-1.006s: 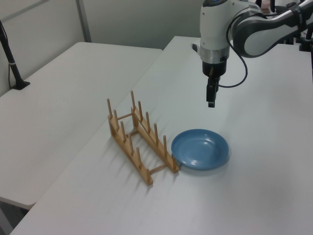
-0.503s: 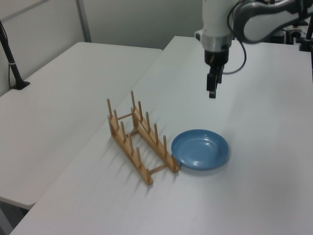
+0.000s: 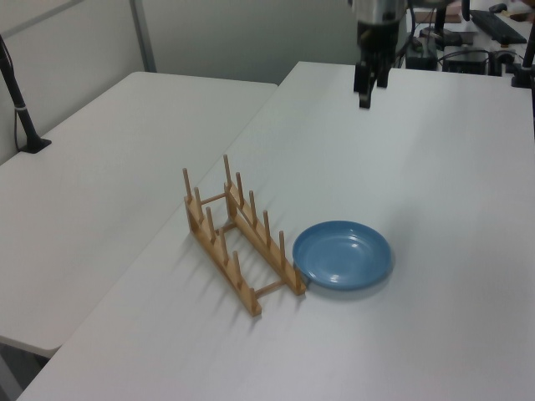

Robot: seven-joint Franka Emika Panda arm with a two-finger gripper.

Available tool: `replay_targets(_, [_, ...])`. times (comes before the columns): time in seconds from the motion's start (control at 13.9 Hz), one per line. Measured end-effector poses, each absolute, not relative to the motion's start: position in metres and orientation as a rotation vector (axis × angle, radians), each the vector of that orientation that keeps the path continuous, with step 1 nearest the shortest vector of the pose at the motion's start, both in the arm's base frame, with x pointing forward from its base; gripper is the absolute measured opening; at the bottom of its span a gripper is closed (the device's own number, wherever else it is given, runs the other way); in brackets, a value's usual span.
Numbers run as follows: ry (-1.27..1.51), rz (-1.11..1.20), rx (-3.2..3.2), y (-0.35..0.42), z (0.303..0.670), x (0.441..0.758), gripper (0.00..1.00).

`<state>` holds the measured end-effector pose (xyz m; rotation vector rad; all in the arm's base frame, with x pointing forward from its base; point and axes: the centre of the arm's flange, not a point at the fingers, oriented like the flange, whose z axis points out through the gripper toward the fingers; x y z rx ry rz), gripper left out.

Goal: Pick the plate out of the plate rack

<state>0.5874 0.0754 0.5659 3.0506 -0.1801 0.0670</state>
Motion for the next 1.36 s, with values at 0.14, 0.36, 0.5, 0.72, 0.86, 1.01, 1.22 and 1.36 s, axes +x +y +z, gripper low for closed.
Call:
replay_targets(0.14, [-0.219,0.107,3.047,0.05,0.582,0.585,1.0])
replay_targets(0.36, [-0.113,0.153,3.045,-0.002,0.61,0.574,1.0])
replay_targets(0.5, [0.022,0.154,3.118,-0.042,0.626,0.563,1.0])
replay_targets(0.72, [0.065,0.187,3.167,-0.067,0.64,0.557,1.0])
replay_targets(0.86, [0.066,0.176,3.172,-0.053,0.636,0.561,1.0])
replay_targets(1.01, [0.072,0.17,3.172,-0.05,0.634,0.562,1.0])
replay_targets(1.22, [0.083,0.155,3.173,-0.047,0.629,0.564,1.0])
replay_targets(1.36, [0.131,0.135,3.174,-0.03,0.623,0.566,1.0])
